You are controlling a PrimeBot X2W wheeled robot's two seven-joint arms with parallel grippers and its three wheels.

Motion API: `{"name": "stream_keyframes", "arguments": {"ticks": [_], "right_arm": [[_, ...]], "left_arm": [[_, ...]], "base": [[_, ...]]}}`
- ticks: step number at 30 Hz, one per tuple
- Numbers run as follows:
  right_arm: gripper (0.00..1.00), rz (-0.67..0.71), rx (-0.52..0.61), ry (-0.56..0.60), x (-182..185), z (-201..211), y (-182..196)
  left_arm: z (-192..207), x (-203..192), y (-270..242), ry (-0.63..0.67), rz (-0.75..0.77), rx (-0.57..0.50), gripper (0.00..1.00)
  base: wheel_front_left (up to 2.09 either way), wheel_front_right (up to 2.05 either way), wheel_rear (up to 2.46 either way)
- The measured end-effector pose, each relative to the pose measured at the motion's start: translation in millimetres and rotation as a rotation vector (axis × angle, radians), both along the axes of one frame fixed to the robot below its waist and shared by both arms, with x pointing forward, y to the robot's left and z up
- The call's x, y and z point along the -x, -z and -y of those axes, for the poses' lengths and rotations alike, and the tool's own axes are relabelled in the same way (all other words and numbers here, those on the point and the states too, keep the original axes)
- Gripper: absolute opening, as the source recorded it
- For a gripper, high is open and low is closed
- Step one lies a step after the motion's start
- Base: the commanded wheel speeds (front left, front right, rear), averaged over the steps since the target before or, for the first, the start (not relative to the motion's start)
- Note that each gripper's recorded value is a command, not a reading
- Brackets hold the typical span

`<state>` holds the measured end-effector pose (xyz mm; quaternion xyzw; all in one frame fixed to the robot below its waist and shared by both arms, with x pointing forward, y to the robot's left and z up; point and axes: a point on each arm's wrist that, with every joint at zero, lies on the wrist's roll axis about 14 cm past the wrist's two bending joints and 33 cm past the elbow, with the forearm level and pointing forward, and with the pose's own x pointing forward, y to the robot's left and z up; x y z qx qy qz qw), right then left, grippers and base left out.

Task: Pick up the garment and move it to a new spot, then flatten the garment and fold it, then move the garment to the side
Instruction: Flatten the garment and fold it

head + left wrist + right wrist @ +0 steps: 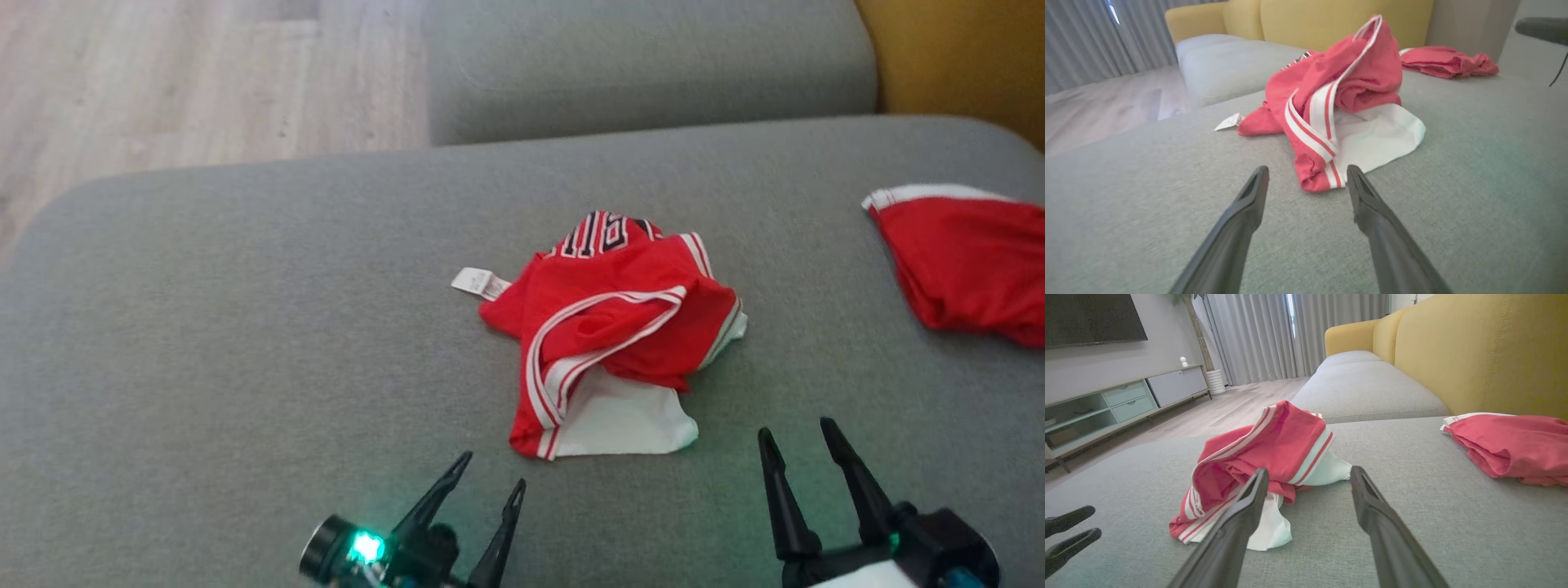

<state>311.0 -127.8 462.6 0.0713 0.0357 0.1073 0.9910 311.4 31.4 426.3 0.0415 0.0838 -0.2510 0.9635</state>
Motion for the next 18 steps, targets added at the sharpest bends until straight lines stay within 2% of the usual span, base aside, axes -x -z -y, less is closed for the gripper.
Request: {"name": "stream_keyframes", "arguments": {"ticks": [7, 18], "right_arm": [[1.0, -0.002, 0.023, 0.01, -18, 11, 1], [1.0, -0.037, 0.0, 0.099, -19, 36, 9]], "left_arm": [[16, -35, 28, 0.07, -0.05, -0.116, 1.0], [33, -50, 56, 0.125, -0.137, -0.16, 1.0]], "base": [[0.0, 0.0, 0.0], [0.0, 0.0, 0.0]]}}
